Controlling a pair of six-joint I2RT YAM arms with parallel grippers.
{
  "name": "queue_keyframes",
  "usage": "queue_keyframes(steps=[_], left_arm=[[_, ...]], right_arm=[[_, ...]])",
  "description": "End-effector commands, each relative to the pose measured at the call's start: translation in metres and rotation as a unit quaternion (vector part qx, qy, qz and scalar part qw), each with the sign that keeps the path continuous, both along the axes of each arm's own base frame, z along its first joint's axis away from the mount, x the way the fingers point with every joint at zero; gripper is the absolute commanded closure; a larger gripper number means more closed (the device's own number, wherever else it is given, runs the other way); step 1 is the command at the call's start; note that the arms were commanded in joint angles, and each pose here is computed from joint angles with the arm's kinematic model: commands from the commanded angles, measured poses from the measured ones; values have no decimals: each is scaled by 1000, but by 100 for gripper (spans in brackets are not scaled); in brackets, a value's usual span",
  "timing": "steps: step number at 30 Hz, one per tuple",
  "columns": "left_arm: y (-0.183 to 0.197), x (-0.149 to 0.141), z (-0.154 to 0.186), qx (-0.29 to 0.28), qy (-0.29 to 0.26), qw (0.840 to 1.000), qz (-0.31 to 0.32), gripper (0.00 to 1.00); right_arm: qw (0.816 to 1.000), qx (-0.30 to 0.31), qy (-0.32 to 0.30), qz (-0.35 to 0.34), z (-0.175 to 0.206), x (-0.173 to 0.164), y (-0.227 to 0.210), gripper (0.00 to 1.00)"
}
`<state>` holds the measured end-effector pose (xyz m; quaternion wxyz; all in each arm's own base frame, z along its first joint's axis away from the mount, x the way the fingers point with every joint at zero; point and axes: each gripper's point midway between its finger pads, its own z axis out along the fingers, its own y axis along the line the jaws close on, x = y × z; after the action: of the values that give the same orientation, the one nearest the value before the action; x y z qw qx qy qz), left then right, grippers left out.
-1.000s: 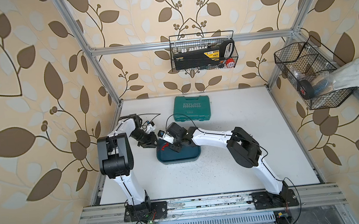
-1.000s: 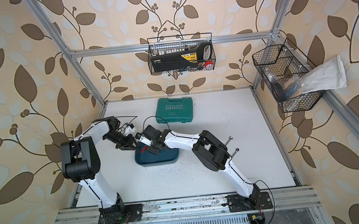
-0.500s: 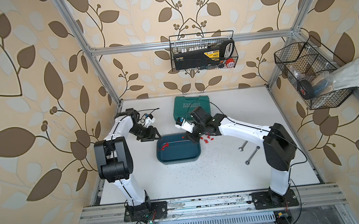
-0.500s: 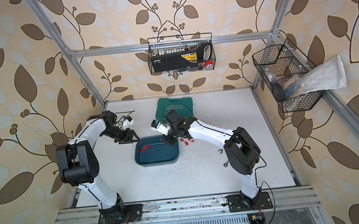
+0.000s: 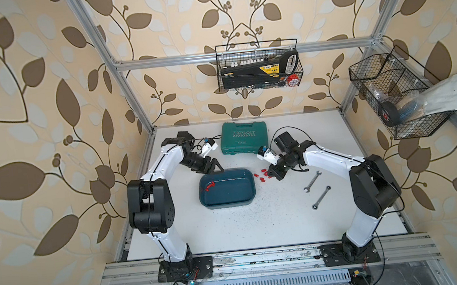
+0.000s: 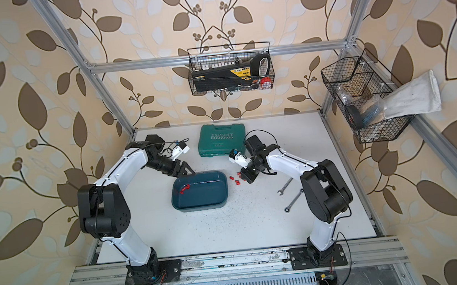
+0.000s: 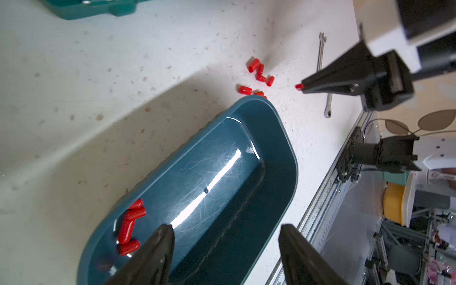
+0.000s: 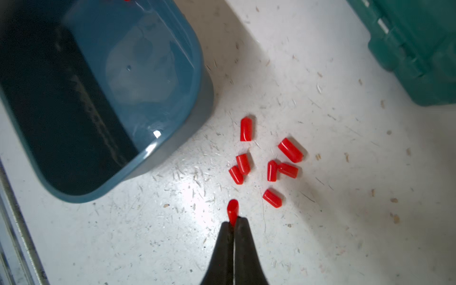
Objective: Take the screw protection sleeves out of the storage box
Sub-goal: Place the screw protection sleeve at the center of the board.
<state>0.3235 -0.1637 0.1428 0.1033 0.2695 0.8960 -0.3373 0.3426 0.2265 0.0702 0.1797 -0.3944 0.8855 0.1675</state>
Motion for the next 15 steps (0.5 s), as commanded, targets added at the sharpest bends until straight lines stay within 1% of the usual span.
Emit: queue_keyframes(steps=[1,4,5,10,12,15], left_arm=[[-11,-15,9,16,-41,998,-43,28],[-13,-18,6,29,-45,997,-50,28],[-12,-17,6,31,-45,997,-50,28],[-11,-18,6,38,-46,997,-51,28],[-11,-18,6,38,-48,997,-52,28],[-9,-19,6,42,-50,996,-54,28]], right_arm=[[999,-42,17,-19,-24,9,-9,100],[997,-57,31,-28,-37,15,-10,100],[997,-59,37,-28,-40,16,-9,98],[997,-55,47,-29,-43,16,-6,85],[997,-51,46,-28,-40,15,-5,78],[998,-41,44,-23,-32,13,-3,71]])
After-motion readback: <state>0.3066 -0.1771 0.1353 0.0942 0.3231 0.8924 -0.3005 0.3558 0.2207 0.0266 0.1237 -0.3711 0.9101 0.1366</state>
